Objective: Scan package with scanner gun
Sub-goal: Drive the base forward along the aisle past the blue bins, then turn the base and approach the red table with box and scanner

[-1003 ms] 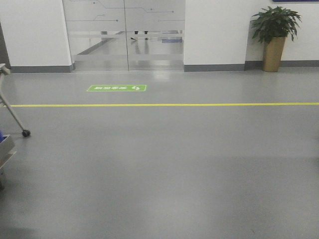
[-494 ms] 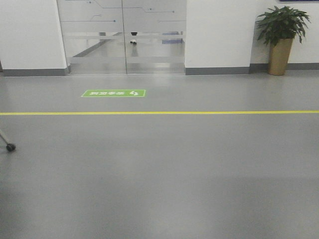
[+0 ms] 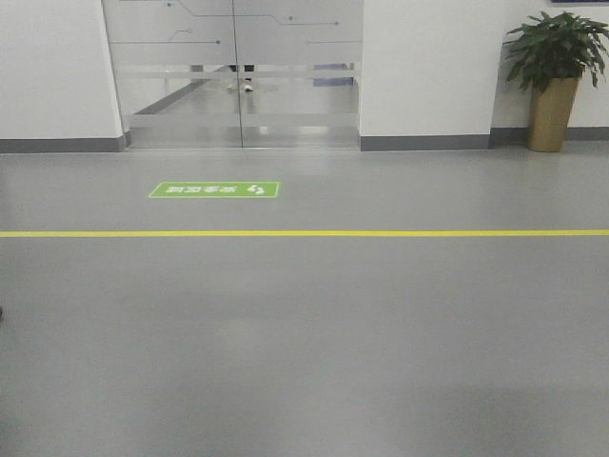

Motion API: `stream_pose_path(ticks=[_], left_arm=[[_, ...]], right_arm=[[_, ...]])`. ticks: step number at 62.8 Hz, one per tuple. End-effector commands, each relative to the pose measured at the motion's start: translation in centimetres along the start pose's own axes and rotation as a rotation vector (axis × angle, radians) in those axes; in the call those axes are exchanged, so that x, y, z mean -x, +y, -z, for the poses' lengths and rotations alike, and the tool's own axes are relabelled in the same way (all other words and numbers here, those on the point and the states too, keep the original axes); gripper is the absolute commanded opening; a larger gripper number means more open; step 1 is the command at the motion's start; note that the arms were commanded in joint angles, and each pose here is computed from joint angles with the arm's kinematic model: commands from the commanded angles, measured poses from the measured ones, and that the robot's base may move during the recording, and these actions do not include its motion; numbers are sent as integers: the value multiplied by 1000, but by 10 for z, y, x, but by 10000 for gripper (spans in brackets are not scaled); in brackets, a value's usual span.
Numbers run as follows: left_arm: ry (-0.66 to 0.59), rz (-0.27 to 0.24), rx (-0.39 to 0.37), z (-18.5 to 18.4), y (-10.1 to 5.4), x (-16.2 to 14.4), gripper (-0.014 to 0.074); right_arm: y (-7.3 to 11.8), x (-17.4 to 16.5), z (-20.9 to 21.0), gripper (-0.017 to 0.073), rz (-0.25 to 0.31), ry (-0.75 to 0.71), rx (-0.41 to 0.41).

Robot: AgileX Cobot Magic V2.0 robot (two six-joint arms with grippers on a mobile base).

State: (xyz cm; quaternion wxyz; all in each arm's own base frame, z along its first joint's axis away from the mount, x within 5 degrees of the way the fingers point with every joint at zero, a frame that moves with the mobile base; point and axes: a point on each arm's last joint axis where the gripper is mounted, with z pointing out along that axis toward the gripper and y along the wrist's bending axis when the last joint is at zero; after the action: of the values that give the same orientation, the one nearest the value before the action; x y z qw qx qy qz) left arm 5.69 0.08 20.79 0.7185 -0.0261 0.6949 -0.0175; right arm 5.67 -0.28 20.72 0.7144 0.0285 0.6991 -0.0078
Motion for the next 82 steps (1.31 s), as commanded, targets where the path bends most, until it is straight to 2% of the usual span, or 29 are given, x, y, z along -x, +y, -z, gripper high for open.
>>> stream_pose_path(ticks=[1, 82], left_arm=[[-18, 0, 4, 0, 0, 2, -111], [-18, 0, 4, 0, 0, 2, -111]], right_arm=[[0, 2, 0, -162, 3, -23, -6], [0, 2, 0, -162, 3, -23, -6]])
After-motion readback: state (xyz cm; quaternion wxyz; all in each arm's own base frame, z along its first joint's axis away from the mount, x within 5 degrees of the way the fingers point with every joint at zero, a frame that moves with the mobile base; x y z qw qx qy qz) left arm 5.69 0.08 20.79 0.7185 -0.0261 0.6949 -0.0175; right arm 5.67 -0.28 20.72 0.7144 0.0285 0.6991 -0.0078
